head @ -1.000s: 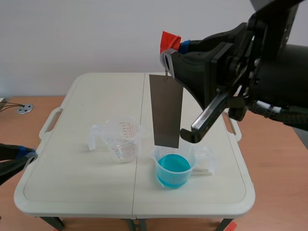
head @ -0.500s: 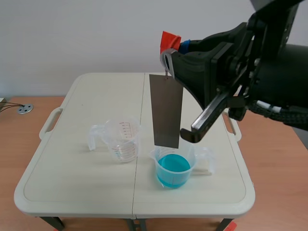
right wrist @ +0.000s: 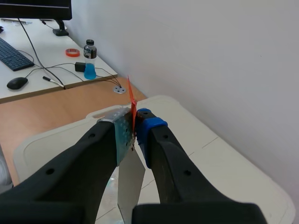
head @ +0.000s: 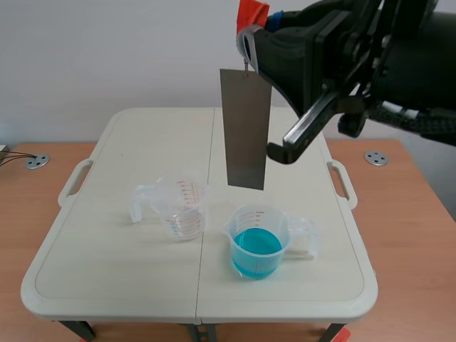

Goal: Hold the metal plate by the orange handle, dip it into the blue solution, take it out and point at it, then put the plate back in the beaker on the left.
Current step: 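Put the plate into the left beaker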

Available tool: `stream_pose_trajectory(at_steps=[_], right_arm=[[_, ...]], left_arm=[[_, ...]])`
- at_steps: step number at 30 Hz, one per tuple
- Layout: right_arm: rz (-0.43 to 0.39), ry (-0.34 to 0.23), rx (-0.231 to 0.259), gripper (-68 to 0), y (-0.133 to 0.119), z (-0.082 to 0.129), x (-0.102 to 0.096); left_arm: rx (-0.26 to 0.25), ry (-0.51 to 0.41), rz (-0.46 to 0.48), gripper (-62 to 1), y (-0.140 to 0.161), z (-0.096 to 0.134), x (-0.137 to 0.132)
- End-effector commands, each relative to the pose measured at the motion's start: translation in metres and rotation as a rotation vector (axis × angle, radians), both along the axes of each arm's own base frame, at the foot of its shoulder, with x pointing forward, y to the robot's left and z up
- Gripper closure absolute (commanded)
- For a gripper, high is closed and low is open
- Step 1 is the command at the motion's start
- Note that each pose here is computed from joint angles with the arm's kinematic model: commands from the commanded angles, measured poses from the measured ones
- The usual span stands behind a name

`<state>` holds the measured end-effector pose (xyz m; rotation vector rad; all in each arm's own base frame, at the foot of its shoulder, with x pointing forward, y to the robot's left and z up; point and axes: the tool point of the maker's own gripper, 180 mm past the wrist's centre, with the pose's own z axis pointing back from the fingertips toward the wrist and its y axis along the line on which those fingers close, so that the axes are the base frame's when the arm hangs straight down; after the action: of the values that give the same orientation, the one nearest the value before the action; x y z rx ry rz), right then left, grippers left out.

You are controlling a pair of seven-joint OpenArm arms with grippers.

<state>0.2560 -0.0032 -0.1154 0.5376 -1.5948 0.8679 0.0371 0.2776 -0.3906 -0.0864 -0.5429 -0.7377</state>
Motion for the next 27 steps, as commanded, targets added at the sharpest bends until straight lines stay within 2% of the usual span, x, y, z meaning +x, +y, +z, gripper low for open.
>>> stream_pose_trajectory(at_steps=[1,5,14,23,27], right_arm=[[0.016,-0.06,0.024,-1.5,0.002,0.019,-0.002],[-0.004,-0.09,0.03,-1.5,0.0,0.029,0.006],[0.037,-0.088,0.03,-1.5,0.018,0.029,0.023],[0.048,-0.101,0.047,-1.5,0.029,0.037,0.044],[0.047,-0.087,0.049,-1.5,0.032,0.037,0.054]], left_arm=[[-0.018,0.011,0.006,-2.7,-0.004,-0.001,-0.006],[-0.006,0.03,0.013,-2.7,0.0,-0.004,-0.013],[-0.001,0.035,0.011,-2.7,0.001,-0.005,-0.013],[0.002,0.038,0.007,-2.7,0.001,-0.005,-0.014],[0.002,0.038,0.007,-2.7,0.001,-0.005,-0.014]])
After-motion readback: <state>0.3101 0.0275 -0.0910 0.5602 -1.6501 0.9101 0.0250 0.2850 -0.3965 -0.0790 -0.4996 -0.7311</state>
